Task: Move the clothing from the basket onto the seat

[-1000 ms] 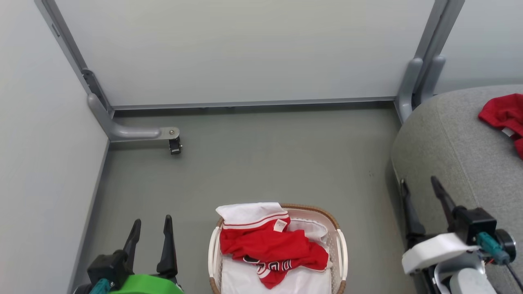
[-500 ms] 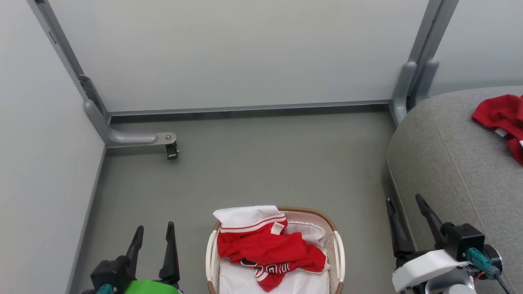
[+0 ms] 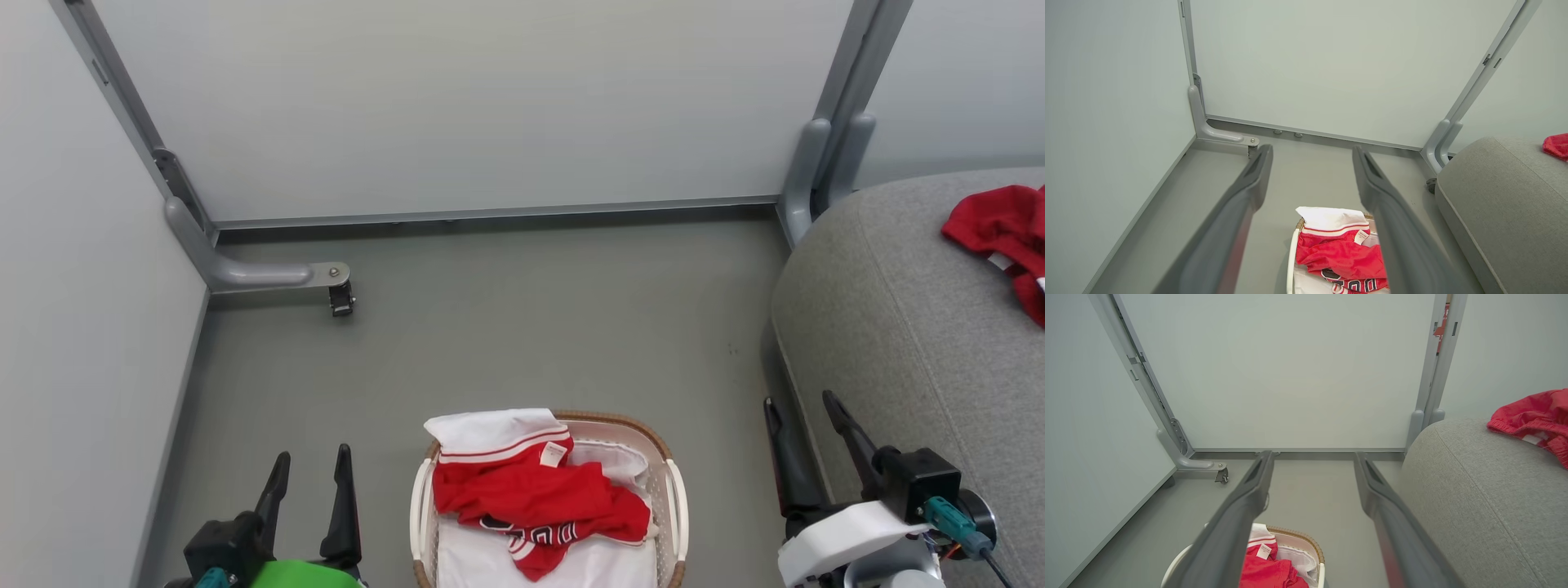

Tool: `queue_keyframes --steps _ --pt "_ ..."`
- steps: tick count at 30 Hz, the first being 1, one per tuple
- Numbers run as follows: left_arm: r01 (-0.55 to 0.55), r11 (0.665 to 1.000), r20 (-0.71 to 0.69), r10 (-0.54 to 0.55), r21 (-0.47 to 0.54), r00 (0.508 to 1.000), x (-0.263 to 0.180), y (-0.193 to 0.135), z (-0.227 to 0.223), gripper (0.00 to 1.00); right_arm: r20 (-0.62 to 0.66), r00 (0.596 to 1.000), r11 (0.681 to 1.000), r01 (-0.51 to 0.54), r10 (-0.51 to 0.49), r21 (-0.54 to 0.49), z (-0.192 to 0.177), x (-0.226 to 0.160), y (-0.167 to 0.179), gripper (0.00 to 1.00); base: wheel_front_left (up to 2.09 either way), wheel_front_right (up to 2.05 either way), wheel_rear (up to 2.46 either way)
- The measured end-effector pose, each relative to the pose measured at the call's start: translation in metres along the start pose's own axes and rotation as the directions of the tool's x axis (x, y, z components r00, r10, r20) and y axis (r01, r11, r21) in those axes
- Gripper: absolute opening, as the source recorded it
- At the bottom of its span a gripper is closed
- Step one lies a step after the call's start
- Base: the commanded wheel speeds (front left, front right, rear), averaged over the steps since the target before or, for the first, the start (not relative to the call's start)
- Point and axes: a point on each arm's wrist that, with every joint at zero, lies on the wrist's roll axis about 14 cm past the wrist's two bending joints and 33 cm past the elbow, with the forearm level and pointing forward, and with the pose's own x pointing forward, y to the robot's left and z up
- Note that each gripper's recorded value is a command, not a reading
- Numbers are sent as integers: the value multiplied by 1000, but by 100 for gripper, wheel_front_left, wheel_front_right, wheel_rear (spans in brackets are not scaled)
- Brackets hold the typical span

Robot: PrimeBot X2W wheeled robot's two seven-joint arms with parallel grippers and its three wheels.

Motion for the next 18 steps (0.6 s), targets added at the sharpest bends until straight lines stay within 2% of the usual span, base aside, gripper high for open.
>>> queue_keyframes --steps 14,18 --pt "2 1000 -12 -2 7 1000 4 0 -4 100 -17 1000 1000 6 -6 4 -6 2 -3 100 0 0 0" --pt "43 999 -6 -43 27 999 18 -10 0 100 -3 1000 1000 17 -17 -7 -3 11 -8 100 0 0 0"
